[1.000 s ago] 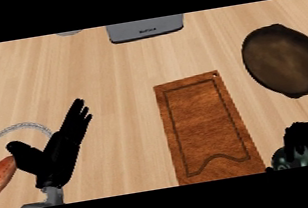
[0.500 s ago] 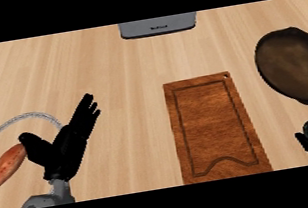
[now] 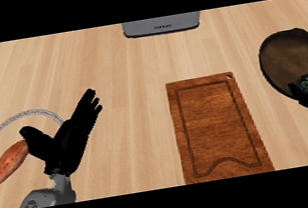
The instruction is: Pick the eggplant from the cutting board and place it in the pan
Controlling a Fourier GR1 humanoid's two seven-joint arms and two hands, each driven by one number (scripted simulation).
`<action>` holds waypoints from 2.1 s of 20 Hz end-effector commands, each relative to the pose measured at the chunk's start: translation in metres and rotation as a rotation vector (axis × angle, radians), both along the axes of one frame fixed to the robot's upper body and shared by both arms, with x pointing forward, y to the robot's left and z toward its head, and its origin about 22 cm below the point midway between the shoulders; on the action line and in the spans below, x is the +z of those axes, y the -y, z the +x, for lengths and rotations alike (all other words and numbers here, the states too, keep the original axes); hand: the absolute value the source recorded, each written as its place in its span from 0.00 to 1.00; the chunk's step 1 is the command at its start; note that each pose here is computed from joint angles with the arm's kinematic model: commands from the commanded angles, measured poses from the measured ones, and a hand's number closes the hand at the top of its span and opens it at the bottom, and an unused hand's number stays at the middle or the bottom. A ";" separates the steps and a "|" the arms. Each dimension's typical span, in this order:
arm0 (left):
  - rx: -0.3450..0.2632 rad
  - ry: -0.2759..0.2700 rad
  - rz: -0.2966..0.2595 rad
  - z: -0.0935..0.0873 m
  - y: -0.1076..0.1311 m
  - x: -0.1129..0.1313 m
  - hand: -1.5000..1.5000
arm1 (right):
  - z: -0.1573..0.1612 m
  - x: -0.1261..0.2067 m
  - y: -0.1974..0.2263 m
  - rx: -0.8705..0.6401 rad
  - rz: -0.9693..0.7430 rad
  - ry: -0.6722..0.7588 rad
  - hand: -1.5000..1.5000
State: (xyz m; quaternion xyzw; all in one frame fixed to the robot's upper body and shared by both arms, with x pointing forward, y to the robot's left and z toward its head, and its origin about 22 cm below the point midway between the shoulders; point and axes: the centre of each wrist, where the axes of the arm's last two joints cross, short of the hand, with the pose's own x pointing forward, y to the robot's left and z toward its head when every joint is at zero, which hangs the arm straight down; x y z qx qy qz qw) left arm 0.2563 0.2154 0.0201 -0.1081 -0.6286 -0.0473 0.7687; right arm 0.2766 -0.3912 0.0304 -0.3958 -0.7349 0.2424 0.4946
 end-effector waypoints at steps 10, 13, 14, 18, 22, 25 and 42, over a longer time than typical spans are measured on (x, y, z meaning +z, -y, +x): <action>-0.028 0.001 -0.013 -0.002 0.006 -0.012 0.50 | 0.075 -0.014 0.033 -0.143 0.065 0.075 1.00; -0.021 0.010 0.010 0.010 -0.002 -0.005 0.50 | 0.077 -0.016 0.035 -0.139 0.063 0.084 1.00; -0.042 0.017 -0.021 -0.001 0.020 -0.012 0.50 | 0.063 -0.016 0.055 -0.163 0.064 0.092 1.00; -0.072 0.010 -0.001 0.003 0.014 -0.008 0.50 | 0.066 -0.021 0.051 -0.236 -0.076 -0.228 0.00; -0.068 0.028 0.005 0.011 0.013 0.007 0.50 | 0.061 -0.025 0.056 -0.184 -0.012 -0.249 0.00; -0.058 0.030 -0.028 0.013 0.018 0.004 0.50 | 0.077 -0.019 0.040 -0.088 0.144 -0.187 0.00; -0.051 0.027 -0.021 0.003 0.010 0.004 0.50 | 0.010 -0.005 0.127 0.128 0.666 -0.220 0.00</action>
